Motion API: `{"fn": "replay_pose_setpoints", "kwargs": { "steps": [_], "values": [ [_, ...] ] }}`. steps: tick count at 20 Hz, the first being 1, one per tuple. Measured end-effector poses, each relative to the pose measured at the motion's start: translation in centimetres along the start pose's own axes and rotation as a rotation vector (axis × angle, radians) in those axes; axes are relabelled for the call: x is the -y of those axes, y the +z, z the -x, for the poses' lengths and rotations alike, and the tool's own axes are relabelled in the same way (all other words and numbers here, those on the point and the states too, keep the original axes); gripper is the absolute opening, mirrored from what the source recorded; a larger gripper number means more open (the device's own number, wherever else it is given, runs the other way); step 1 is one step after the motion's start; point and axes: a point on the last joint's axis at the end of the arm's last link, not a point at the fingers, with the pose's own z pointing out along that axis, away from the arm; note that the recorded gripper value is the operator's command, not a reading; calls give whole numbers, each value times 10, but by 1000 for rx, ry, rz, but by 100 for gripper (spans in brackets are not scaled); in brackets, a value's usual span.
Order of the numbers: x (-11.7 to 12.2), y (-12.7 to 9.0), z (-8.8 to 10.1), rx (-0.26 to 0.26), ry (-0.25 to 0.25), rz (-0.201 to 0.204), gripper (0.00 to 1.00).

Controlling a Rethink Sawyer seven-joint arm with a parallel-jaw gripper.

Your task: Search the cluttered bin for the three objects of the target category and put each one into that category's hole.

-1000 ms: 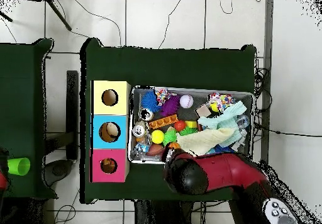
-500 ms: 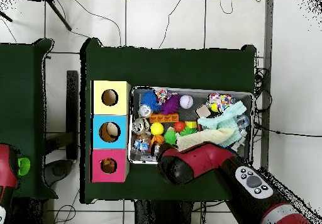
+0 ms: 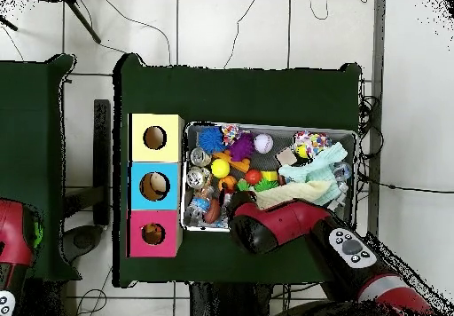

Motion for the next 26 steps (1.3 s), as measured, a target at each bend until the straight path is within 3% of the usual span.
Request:
{"fn": "replay_pose_setpoints", "kwargs": {
  "steps": [6,11,17,19,21,26],
  "values": [
    [-3,-2,-1,2,-21,-16,0],
    [-7,-10,0,-46,-3,-51,0],
    [-23,-25,2,-189,49,-122,0],
    [-31,-36,1,-282,81,-157,0],
    [-36,-46,2,-338,97,-179,0],
    [-48,-59,13,-372,102,-194,0]
  ]
}}
